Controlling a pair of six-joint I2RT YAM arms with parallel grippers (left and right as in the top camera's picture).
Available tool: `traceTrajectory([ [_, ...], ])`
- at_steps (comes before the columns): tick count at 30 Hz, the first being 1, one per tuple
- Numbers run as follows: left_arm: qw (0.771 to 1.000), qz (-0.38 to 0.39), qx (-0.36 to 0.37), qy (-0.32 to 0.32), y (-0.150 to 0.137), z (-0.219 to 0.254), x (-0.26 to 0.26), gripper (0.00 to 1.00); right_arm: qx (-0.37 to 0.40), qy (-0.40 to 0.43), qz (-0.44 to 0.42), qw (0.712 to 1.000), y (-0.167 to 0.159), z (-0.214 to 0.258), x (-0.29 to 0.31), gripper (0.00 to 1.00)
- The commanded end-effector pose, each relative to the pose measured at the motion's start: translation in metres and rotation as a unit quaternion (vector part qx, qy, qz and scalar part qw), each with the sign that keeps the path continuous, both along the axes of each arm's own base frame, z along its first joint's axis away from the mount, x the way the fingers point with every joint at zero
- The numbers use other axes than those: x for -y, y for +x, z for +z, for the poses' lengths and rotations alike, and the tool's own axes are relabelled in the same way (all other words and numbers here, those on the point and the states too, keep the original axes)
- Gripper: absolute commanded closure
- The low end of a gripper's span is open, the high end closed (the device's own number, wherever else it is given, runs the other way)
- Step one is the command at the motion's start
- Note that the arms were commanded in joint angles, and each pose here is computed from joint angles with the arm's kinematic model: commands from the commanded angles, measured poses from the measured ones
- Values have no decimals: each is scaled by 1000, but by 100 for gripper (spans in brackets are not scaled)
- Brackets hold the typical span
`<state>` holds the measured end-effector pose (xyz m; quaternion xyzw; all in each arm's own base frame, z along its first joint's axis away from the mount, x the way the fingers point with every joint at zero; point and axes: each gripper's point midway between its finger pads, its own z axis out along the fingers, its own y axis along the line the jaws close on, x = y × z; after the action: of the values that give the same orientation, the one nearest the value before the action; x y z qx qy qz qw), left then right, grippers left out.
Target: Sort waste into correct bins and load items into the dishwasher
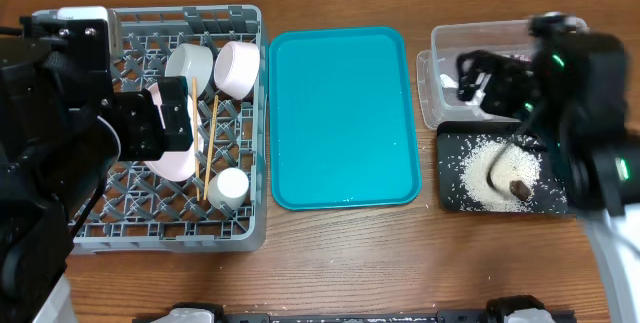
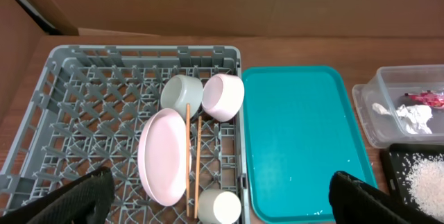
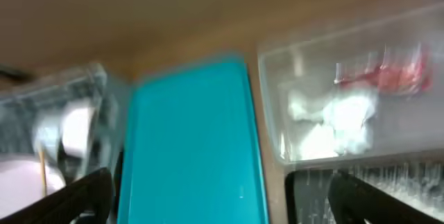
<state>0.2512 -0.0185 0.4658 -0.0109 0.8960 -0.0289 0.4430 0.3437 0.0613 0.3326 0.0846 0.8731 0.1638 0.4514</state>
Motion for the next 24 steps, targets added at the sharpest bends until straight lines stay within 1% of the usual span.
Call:
traceTrajectory([
  [1,1000,-7,-6,-7,4,-3,5,0,113,-31,-28,993,-18,21,23,0],
  [4,1000,-7,-7,-6,4,-3,5,0,185,-25,-42,981,-30,12,32,0],
  [6,1000,-7,-8,-7,5,-4,5,0,210,-23,-49,976,-39,-4,37,0],
  [9,1000,-7,-8,-6,5,-4,5,0,238,-21,-55,969,-57,-41,42,0],
  [13,1000,-7,-8,-6,5,-4,5,0,265,-14,-44,963,-77,-84,40,0],
  [18,1000,-7,-8,-6,5,-4,5,0,284,-13,-45,958,-90,-127,41,0],
  [24,1000,-7,-8,-7,5,-4,5,0,294,-13,-45,955,-96,-153,41,0],
])
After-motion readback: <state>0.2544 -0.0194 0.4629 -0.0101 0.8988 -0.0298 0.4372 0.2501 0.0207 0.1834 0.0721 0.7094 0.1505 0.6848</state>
